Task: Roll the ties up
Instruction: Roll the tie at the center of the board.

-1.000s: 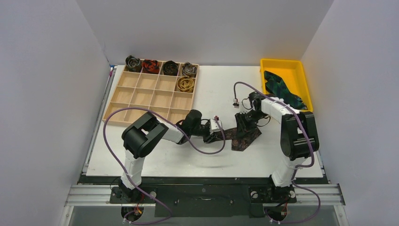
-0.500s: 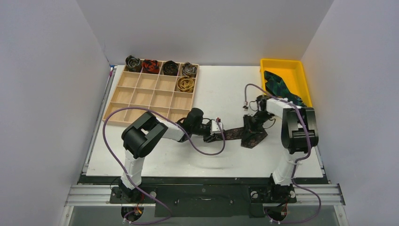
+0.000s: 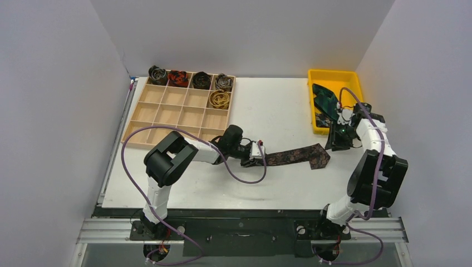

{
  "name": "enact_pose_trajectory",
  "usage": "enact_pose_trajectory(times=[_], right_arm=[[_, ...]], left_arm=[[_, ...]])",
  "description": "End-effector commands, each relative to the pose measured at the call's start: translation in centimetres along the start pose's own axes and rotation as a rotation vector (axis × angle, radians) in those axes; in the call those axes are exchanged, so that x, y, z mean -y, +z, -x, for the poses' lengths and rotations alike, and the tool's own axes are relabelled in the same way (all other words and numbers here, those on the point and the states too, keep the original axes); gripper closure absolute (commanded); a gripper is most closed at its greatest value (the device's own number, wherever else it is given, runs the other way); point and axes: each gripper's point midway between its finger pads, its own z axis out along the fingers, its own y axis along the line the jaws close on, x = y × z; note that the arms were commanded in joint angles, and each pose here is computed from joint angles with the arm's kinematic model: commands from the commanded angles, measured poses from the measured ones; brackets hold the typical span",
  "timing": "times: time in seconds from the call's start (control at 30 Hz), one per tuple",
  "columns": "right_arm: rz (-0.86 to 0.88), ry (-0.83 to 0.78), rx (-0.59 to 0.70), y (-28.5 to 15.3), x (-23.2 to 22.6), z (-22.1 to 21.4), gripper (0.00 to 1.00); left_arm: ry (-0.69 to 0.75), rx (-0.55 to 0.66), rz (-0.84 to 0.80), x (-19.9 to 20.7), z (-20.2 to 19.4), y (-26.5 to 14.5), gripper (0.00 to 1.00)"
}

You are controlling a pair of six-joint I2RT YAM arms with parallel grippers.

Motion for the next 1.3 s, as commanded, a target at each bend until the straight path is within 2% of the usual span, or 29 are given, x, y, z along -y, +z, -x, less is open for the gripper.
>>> enact_pose_trajectory(times=[0.0, 0.2, 0.3, 0.43, 0.5, 0.67, 0.83, 1.0, 1.13, 1.27], right_arm=[[0.130, -0.218, -0.016, -0.5, -6.0, 0.5, 0.69], [0.199, -0.420, -0.068, 3.0, -13.9, -0.3, 0.69], [0.186, -0.482, -0.081, 5.7, -16.2, -0.3, 0.69], [0.121, -0.518, -0.107, 8.0, -16.5, 0.3, 0.69], [0.075, -0.539, -0.157, 8.3, -15.3, -0.3, 0.70], [-0.075, -0.616, -0.314, 7.6, -8.6, -2.6, 0.70], [-0.246, -0.626, -0.372, 5.2, -0.8, -1.5, 0.70], [-0.364, -0.646, -0.435, 2.6, 5.1, -0.4, 0.70], [-0.422, -0.661, -0.455, 0.5, 8.3, 1.1, 0.70], [-0.408, -0.692, -0.433, -1.3, 8.6, 2.5, 0.69]], left_arm=[[-0.210, -0.284, -0.116, 5.9, -9.6, -1.6, 0.95], [-0.203, -0.285, -0.119, 5.9, -9.6, -1.5, 0.95], [-0.192, -0.287, -0.125, 6.0, -9.6, -1.3, 0.95], [-0.185, -0.297, -0.124, 6.0, -9.6, -1.3, 0.95], [-0.185, -0.307, -0.127, 6.1, -9.8, -1.5, 0.95], [-0.191, -0.324, -0.139, 6.4, -10.1, -1.6, 0.95], [-0.194, -0.339, -0.140, 6.4, -10.4, -1.7, 0.95], [-0.194, -0.356, -0.144, 6.5, -10.6, -1.8, 0.95], [-0.190, -0.362, -0.143, 6.4, -10.7, -1.8, 0.95], [-0.191, -0.365, -0.143, 6.5, -10.7, -1.8, 0.95]])
